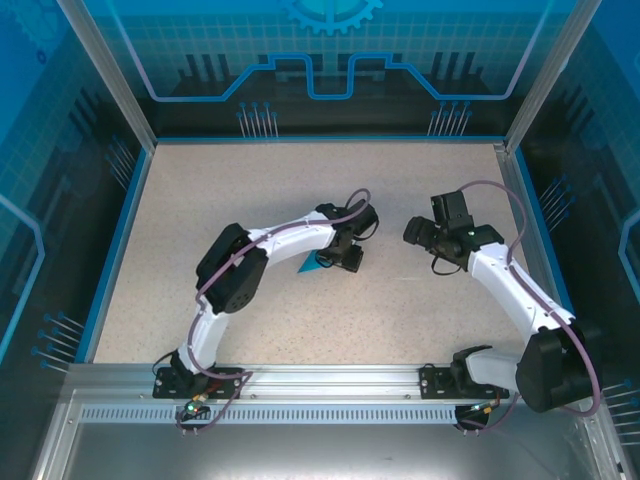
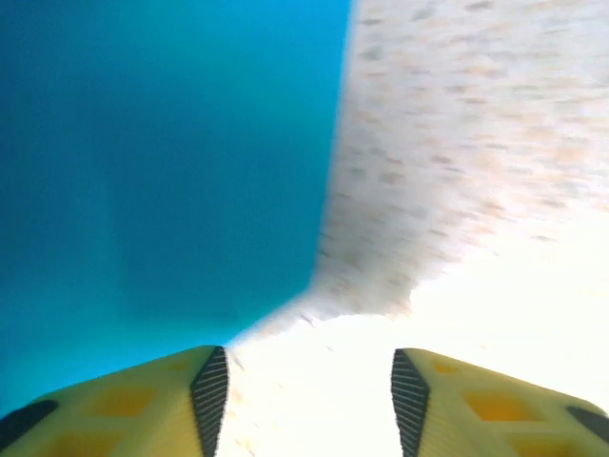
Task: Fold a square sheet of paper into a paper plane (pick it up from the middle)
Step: Rotate the paper at the center of the table.
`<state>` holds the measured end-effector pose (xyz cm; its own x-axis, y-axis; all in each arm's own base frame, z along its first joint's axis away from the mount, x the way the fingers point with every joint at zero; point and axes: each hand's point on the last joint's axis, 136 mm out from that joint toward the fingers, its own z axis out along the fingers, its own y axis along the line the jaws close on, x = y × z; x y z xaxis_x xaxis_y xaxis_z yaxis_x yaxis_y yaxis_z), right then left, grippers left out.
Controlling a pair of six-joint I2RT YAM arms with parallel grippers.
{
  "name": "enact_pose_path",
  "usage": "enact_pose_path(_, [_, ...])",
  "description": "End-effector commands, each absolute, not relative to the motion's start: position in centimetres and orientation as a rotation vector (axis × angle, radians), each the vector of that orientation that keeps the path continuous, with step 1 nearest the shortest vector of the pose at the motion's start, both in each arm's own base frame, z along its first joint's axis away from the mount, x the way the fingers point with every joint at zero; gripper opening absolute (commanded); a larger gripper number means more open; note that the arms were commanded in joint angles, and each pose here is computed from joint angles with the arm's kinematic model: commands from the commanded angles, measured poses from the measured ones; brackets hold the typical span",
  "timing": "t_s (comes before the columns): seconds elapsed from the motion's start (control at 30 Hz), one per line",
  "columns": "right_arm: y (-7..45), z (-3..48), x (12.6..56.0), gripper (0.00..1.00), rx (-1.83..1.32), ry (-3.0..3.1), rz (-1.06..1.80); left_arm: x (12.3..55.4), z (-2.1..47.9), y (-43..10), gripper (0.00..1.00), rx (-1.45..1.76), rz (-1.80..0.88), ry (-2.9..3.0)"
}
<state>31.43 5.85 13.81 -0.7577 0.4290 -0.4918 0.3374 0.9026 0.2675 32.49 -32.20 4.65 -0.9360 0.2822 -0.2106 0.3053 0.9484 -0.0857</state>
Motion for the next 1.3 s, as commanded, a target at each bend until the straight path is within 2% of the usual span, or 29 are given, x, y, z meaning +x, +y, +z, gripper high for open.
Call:
enact_pose_path(0.0, [5.7, 15.1, 31.7, 0.85, 0.552, 2.49, 0.24, 31.3, 12.1, -35.0, 0.57, 0.435, -0.562, 2.811])
enact_pose_path(0.13, [7.3, 15.3, 32.5, 0.85, 0.494, 2.5, 0.343, 31.2, 16.2, -34.4, 0.62, 0.363, -0.773, 2.739])
enact_pose_path(0.27, [11.3, 15.4, 33.3, 0.85, 0.325, 2.519, 0.542, 32.5, 17.9, -31.5, 0.67, 0.208, -0.888, 2.668])
enact_pose_path(0.37, [15.0, 15.1, 33.5, 0.84, 0.185, 2.561, 0.631, 34.0, 16.4, -28.3, 0.66, 0.028, -0.904, 2.671])
enact_pose_path(0.53, [21.5, 13.0, 33.7, 0.79, 0.021, 2.663, 0.679, 35.2, 11.7, -25.1, 0.5, -0.217, -0.937, 2.731])
enact_pose_path(0.63, [25.6, 11.4, 34.3, 0.73, -0.038, 2.721, 0.709, 35.2, 9.4, -23.0, 0.45, -0.361, -0.896, 2.758])
enact_pose_path(0.83, [31.8, 7.0, 34.9, 0.68, -0.132, 2.834, 0.709, 33.8, 7.0, -17.9, 0.51, -0.619, -0.742, 2.774])
enact_pose_path(1.07, [34.0, 4.0, 35.1, 0.67, -0.227, 2.894, 0.713, 32.4, 6.3, -15.3, 0.6, -0.708, -0.68, 2.774])
enact_pose_path(1.27, [32.3, 2.2, 33.0, 0.68, -0.662, 2.94, 0.658, 32.4, 6.3, -15.5, 0.63, -0.693, -0.699, 2.785])
